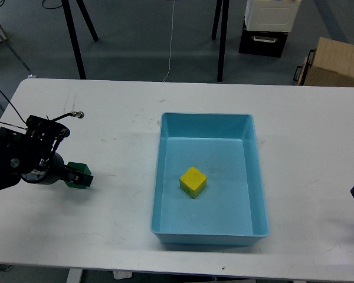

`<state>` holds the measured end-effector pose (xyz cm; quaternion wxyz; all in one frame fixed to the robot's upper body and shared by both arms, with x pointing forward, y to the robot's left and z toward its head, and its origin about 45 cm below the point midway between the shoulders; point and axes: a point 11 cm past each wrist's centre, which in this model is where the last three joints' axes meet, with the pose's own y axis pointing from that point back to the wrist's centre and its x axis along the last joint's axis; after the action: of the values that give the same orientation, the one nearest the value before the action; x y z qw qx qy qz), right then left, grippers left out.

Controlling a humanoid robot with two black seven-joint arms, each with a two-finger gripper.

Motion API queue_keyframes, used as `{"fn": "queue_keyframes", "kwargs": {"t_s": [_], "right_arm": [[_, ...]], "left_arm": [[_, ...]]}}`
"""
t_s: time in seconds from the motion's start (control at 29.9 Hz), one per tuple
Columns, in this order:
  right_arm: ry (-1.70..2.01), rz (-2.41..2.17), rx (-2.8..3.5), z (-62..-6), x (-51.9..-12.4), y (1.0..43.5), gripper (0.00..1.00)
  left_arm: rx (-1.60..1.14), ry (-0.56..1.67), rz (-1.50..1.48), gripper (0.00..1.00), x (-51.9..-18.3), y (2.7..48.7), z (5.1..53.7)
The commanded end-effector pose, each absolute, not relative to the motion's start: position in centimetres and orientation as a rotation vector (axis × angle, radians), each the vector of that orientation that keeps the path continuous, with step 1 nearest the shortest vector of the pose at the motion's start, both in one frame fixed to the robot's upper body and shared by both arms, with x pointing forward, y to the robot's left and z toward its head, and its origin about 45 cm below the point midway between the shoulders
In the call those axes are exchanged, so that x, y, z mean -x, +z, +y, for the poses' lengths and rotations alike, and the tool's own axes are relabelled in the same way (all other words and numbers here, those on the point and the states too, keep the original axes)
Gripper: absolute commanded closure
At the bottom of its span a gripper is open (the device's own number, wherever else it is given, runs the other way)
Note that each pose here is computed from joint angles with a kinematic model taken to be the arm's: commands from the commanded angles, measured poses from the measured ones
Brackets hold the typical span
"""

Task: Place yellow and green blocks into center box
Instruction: 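Lower the left gripper onto the green cube and close it, then lift the green cube and carry it over the bin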

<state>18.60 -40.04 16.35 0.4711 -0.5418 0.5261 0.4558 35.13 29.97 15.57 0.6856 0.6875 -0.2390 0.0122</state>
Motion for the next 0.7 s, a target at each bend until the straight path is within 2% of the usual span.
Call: {"fn": "queue_keyframes", "kwargs": {"t_s": [0.0, 0.1, 0.17, 0.37, 0.67], "right_arm": [[1.117, 1.290, 1.326, -40.1, -18.6, 16.3, 0.02], [1.115, 1.291, 1.327, -40.1, -18.6, 16.3, 0.02], [1.115, 1.291, 1.327, -40.1, -18.6, 16.3, 0.02], [1.118, 1.298, 1.320, -40.2, -18.5, 16.1, 0.02], [1.111, 1.300, 1.320, -40.4, -18.5, 16.2, 0.02]], "left_arm": [[-1.550, 0.026, -0.544, 0.55, -35.2, 15.6, 30.0], [-1.566, 0.027, -0.553, 0.86, -35.3, 15.7, 29.9], [-1.592, 0.036, -0.556, 0.93, -35.5, 15.8, 30.3], [-1.602, 0.058, -0.583, 0.97, -36.1, 17.0, 30.2], [-1.432, 0.157, -0.797, 0.97, -40.9, 28.2, 21.9]]}}
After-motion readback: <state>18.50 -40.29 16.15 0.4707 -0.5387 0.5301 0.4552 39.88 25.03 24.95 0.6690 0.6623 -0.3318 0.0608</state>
